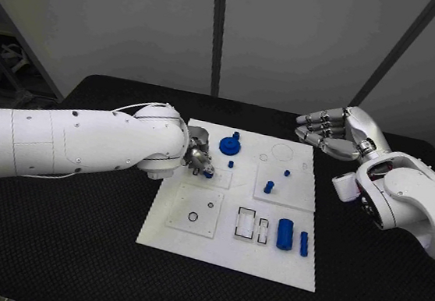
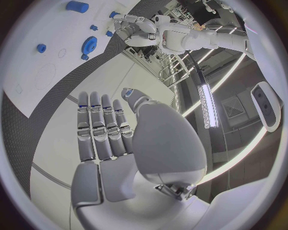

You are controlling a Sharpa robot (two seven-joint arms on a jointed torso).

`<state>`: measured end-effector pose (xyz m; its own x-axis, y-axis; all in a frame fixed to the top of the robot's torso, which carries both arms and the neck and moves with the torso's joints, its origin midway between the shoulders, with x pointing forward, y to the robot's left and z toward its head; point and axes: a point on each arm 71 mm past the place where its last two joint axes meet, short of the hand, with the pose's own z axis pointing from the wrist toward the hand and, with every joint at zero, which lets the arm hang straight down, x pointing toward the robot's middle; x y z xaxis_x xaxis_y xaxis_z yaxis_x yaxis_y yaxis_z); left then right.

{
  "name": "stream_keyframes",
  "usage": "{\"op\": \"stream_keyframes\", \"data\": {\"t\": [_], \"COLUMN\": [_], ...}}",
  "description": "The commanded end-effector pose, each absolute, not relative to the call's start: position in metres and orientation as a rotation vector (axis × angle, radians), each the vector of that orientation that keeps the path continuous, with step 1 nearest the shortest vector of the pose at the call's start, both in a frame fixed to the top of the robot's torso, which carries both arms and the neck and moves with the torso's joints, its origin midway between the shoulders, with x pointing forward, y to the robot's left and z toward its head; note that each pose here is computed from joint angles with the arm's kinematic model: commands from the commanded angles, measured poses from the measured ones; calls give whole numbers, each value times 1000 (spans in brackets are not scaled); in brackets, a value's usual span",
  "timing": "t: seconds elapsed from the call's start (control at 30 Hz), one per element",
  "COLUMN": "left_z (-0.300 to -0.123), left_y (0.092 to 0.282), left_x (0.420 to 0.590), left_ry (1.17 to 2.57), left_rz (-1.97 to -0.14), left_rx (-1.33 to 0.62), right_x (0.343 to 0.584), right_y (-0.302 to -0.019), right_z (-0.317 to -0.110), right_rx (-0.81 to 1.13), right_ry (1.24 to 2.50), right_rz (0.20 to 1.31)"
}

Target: Assemble the parts on the task board

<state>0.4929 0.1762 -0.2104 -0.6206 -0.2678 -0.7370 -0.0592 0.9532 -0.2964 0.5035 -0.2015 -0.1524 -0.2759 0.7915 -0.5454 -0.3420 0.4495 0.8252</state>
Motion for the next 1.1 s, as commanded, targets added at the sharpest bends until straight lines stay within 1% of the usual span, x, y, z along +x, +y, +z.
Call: {"op": "stream_keyframes", "data": {"t": [0.03,1.1], "left_z": [-215,-217], "left_y": [176,175], "left_x": [491,496], "left_ry": [2265,2279], "left_rz": [-285,-252], "left_rx": [-193,-193], "right_x": [503,503], "right_y": [-200,-200], "right_z": [-151,-151], "right_rx": [414,414], "right_ry": [1471,1471], "right_rz": [1166,1166]}}
